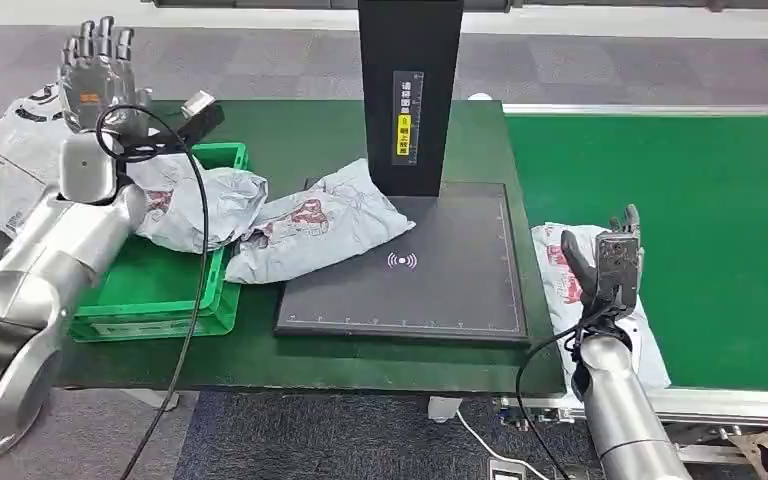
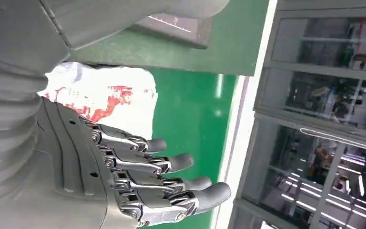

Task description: Moved the parcel from conveyor to table for the left to box.

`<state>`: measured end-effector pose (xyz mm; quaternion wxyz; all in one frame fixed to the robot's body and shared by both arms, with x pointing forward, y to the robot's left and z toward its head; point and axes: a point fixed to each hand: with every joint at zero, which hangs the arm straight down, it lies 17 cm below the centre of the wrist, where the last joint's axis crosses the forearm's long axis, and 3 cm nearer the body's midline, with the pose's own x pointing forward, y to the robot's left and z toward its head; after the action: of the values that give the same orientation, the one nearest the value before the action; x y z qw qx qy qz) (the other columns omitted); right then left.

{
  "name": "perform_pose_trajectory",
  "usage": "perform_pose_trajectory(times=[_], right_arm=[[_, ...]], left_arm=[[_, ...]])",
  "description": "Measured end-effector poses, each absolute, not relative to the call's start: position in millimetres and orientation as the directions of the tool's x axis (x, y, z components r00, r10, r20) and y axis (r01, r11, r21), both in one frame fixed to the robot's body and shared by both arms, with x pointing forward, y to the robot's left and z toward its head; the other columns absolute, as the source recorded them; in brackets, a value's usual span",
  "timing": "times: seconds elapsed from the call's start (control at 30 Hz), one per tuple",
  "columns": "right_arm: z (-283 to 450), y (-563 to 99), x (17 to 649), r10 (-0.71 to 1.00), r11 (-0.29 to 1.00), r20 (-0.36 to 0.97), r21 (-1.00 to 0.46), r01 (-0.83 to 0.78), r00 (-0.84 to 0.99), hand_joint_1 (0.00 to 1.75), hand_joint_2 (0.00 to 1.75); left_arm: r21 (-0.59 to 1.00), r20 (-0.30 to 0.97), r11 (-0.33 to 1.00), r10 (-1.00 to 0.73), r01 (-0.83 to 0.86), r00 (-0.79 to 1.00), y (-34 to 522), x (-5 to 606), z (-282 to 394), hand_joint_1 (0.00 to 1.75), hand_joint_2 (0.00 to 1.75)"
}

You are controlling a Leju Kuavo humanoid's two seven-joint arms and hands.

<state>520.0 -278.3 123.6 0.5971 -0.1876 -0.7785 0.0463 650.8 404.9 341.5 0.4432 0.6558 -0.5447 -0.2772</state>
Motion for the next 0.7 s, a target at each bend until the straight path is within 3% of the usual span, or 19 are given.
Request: perform_pose_trajectory(times=[0.57,0.7], right_arm=[[124,-282,517,0.353,0.923,0.91,-0.3,0.241,-0.218,0.0,1.75],[123,-283,517,0.351,0.924,0.911,-0.301,0.236,-0.214,0.0,1.75]], left_arm=[[0.898,0.215,0.087,-0.942,-0.431,0.256,399,651,313,0.0,1.75],[0.899,0.335,0.287,-0.937,-0.331,0.097,355,660,286,0.0,1.75]])
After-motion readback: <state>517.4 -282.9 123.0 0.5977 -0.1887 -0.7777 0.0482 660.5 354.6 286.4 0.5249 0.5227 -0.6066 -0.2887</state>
